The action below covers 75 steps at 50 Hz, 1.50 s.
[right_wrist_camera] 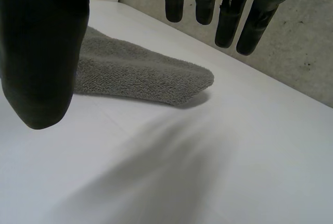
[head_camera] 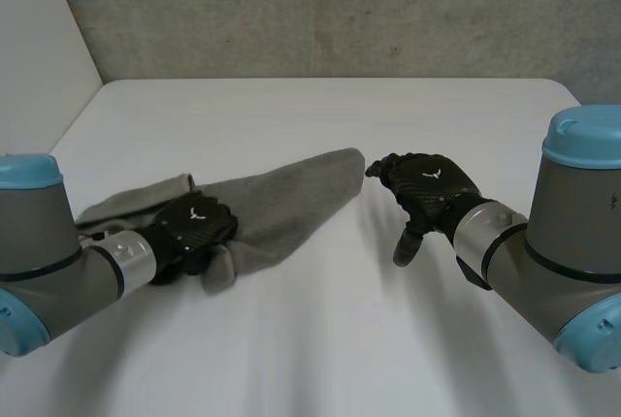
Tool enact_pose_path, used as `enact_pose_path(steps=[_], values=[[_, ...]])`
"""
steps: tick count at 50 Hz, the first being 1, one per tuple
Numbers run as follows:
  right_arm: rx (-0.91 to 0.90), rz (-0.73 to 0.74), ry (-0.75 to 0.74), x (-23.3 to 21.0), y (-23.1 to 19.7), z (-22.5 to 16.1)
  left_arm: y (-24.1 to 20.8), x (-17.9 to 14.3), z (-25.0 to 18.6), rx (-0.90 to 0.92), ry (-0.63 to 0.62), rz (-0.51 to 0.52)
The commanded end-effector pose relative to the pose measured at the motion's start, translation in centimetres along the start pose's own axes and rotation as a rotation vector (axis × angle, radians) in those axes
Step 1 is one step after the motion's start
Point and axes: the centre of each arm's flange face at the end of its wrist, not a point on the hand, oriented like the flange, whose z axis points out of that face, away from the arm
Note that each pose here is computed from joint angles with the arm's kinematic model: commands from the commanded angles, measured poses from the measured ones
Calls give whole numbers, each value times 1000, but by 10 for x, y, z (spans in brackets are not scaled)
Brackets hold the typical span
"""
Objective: Fold the towel.
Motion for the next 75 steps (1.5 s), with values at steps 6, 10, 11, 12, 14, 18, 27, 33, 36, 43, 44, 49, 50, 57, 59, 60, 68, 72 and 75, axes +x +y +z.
enact_pose_path(steps=[6, 10, 11, 12, 14, 18, 27, 33, 36, 43, 44, 49, 50, 57, 59, 60, 68, 72, 75], values=[[6, 3, 13, 5, -2, 2, -81, 13, -12, 197, -39, -68], [17, 4, 18, 6, -6, 1, -115, 6, -14, 293, -82, -164], [21, 2, 20, 6, -7, 0, -129, 7, -14, 330, -90, -212], [21, 2, 20, 6, -7, 0, -142, 11, -14, 365, -89, -256], [25, 4, 23, 7, -9, -1, -153, 16, -13, 393, -79, -297], [29, 7, 32, 10, -10, 0, -167, 36, -7, 427, -40, -392], [42, 20, 94, 27, -15, 0, -158, 77, 28, 390, -47, -434], [39, 25, 146, 36, -16, 0, -151, 69, 46, 380, -161, -444], [41, 25, 162, 38, -17, -1, -145, 71, 48, 363, -156, -447], [67, 36, 169, 40, -25, -7, -125, 79, 35, 266, -147, -455], [67, 36, 169, 40, -25, -7, -125, 79, 35, 266, -147, -455], [92, 49, 168, 38, -32, -13, -121, 79, 14, 237, -152, -459], [97, 74, 167, 38, -34, -16, -121, 78, 7, 231, -155, -463], [88, 276, 138, 32, -34, -21, -115, 62, -18, 220, -206, -479], [77, 307, 132, 30, -30, -21, -113, 60, -24, 218, -217, -483], [69, 331, 129, 29, -27, -20, -110, 55, -29, 213, -236, -487], [3, 499, 122, 27, -3, -5, -81, 22, -29, 145, -340, -536], [-43, 619, 115, 21, 14, 4, -75, 20, -26, 126, -348, -547], [-55, 631, 107, 16, 18, 5, -65, 21, -19, 96, -345, -560]])
